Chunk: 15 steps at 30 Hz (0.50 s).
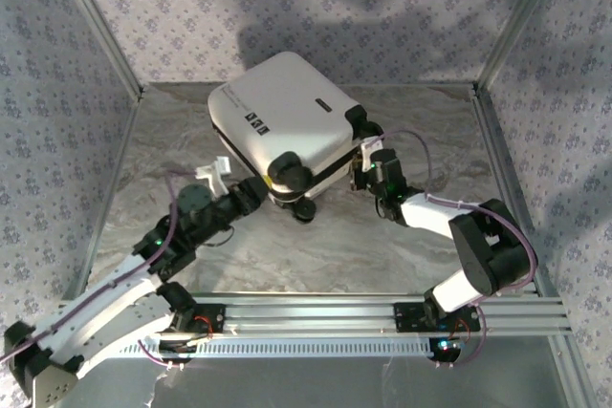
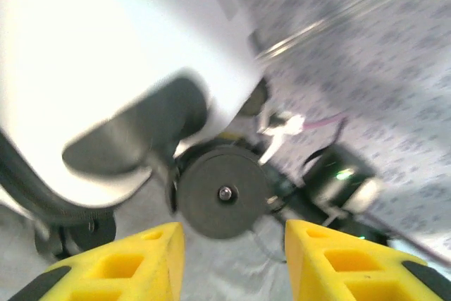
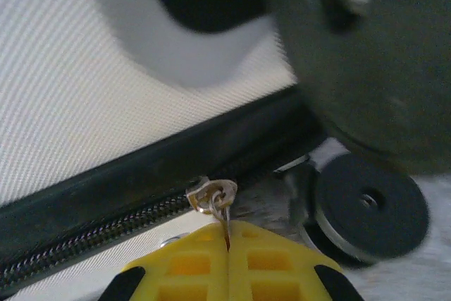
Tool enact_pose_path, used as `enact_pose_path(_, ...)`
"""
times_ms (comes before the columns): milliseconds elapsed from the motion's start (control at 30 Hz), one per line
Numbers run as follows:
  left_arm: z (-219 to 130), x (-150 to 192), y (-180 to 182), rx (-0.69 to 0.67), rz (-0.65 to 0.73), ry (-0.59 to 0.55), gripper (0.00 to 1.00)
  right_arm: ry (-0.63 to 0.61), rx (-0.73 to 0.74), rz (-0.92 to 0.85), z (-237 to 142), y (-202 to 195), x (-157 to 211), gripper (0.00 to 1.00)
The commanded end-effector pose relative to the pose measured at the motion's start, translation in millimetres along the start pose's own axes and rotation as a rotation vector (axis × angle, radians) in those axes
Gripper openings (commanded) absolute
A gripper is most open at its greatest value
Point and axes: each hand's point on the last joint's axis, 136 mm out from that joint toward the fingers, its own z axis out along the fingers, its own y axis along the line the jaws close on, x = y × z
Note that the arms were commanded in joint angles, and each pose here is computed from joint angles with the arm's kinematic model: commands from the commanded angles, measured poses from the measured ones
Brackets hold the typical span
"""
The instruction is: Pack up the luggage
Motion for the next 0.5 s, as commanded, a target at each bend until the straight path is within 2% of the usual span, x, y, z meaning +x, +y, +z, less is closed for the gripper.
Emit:
enact_pose_path(0,-24.7,-43.1,-46.8,0.112,0.09,-0.139,0.06,-0.14,0.087,0.064,-7.9,-30.7,-36.1,0.0)
enact_pose_path(167,-12.9,-36.8,-33.9,0.047,0.084,-0.081,0.08,-0.151,-0.049,0.006,-11.3,-5.7,-29.9,0.0)
enact_pose_path(233,-0.3,-27.7,-27.6,0.01,0.079,-0.022,0.13,-0.143,-0.102,-0.011,-11.0,2.5,-26.3,0.0)
enact_pose_path(367,31.2,2.3,-18.2,-0.034,0.077,0.147,0.33,-0.122,-0.129,-0.019,-10.0,7.7,-18.5,0.0)
enact_pose_path(467,47.8,31.0,-14.0,-0.067,0.12,0.26,0.58,-0.115,-0.127,-0.021,-10.4,7.1,-15.1,0.0)
